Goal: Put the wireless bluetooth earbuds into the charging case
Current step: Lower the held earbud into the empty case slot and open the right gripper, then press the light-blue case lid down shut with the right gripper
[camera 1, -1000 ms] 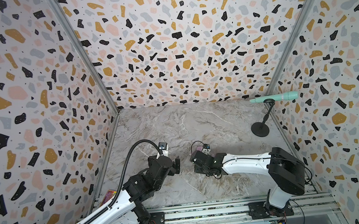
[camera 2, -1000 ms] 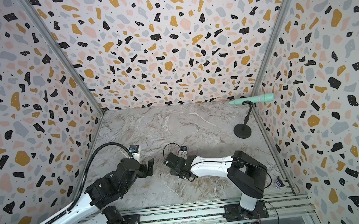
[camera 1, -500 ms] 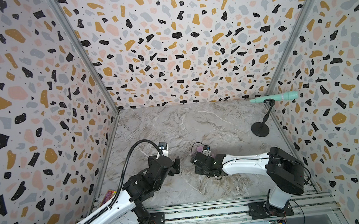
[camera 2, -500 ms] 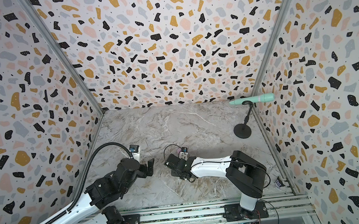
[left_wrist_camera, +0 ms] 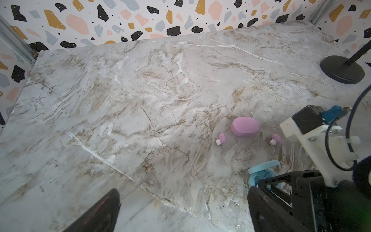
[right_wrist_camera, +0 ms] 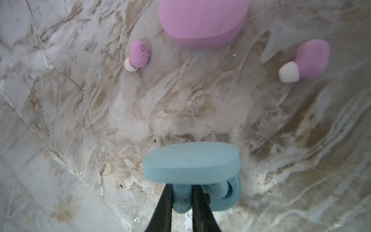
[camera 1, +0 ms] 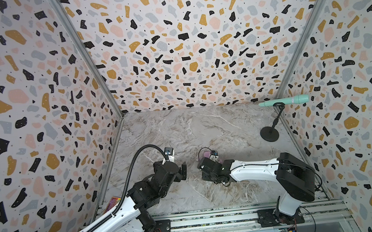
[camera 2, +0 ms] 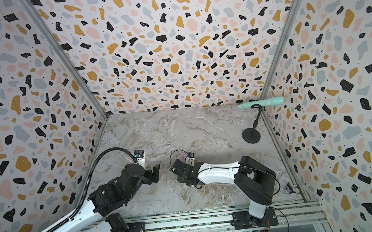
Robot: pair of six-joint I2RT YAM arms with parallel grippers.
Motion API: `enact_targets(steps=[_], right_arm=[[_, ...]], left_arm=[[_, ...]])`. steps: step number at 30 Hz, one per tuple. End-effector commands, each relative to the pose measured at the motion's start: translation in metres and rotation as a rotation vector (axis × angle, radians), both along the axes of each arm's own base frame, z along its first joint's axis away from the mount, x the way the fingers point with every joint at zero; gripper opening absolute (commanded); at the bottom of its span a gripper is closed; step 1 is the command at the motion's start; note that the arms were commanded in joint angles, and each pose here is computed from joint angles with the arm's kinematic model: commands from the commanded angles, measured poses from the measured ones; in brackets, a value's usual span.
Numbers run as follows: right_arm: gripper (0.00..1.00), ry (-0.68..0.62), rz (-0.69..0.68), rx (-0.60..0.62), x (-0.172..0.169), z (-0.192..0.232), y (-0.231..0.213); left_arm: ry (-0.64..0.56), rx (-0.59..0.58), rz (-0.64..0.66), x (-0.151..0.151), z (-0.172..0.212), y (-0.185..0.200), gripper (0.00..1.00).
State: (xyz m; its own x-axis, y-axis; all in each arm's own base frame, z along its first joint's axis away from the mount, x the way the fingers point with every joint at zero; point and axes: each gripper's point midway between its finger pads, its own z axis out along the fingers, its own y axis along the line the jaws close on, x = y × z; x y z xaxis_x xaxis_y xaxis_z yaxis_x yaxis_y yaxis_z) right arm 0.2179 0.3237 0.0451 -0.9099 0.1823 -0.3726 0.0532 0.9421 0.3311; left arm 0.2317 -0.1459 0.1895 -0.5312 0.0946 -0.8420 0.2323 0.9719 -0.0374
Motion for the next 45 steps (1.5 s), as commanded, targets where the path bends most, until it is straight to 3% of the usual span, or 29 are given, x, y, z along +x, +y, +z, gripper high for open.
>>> enact_targets(steps=[1,16,36,42,45], right_arm=[[0.19,0.020,-0.005,-0.031,-0.004,-0.007,-0.009],[0.27,0.015,0.001,-0.022,-0.004,-0.002,-0.006],[0.37,-0.059,0.055,0.059,0.001,0.040,0.004],[0.46,-0.124,0.099,0.087,0.005,0.066,0.006],[0.59,-0.168,0.125,0.092,0.008,0.082,0.003]], left_arm=[[-0.032,-0.030,-0.002,0.004,0.009,-0.004,1.00],[-0.031,-0.030,-0.005,0.004,0.009,-0.004,1.00],[-0.028,-0.026,-0.005,0.005,0.008,-0.005,1.00],[-0.030,-0.026,-0.005,0.005,0.008,-0.004,1.00],[-0.036,-0.037,-0.013,0.004,0.009,-0.005,1.00]])
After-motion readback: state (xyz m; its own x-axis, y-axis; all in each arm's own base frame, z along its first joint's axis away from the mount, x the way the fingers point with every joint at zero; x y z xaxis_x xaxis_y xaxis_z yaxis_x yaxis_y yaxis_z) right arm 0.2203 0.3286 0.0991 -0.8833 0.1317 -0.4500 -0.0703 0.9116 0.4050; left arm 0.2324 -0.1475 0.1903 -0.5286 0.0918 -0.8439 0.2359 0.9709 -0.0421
